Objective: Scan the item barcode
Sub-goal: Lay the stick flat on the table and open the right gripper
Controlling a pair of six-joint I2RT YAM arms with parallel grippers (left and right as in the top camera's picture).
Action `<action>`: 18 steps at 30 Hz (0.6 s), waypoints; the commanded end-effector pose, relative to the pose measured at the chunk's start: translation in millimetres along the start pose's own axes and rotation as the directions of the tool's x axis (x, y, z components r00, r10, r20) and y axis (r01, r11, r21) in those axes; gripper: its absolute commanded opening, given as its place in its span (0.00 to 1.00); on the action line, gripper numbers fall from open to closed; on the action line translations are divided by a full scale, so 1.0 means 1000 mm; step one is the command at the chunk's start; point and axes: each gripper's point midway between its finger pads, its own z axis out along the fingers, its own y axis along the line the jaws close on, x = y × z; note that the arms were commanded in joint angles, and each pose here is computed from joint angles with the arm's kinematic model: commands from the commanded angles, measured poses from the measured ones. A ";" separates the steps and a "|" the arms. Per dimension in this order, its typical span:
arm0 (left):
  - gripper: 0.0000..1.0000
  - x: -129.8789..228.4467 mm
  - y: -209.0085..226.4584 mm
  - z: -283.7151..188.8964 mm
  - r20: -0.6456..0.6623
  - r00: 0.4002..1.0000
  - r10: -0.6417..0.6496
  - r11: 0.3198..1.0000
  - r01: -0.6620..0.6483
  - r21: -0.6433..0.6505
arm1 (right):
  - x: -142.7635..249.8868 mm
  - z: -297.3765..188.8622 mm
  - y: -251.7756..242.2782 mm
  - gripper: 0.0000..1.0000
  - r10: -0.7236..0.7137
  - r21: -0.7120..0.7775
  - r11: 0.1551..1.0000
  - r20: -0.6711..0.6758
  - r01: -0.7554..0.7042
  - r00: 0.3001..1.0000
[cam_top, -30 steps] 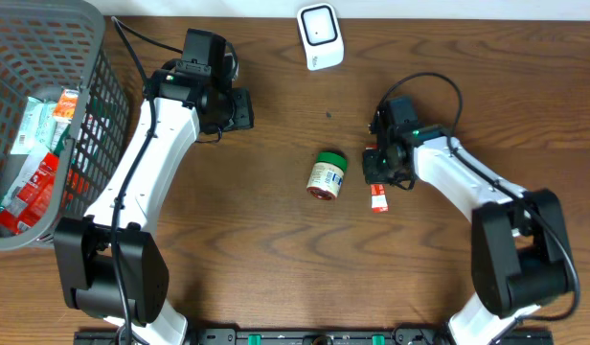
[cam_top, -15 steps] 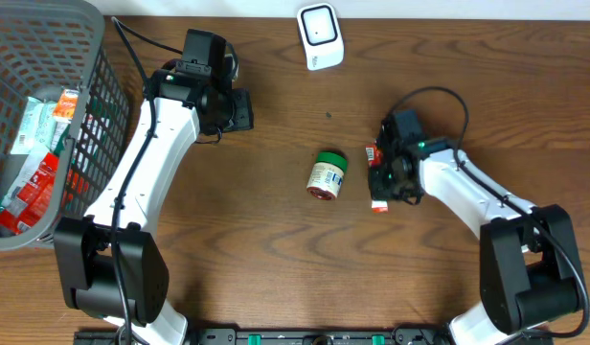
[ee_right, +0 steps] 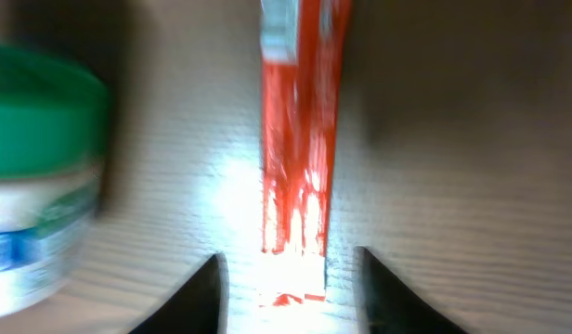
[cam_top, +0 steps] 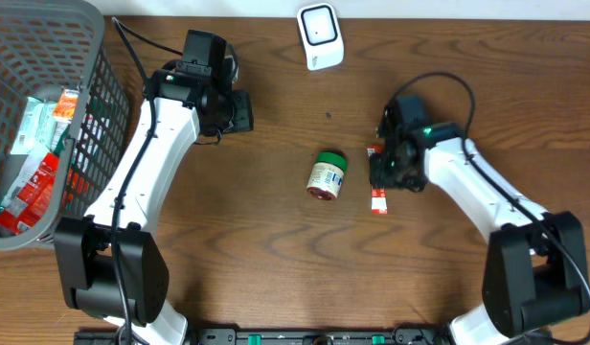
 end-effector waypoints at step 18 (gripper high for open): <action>0.40 0.041 -0.042 0.013 -0.096 0.982 0.165 0.985 -0.168 -0.029 | -0.010 -0.022 -0.071 0.99 0.154 0.045 0.987 0.031 -0.155 0.988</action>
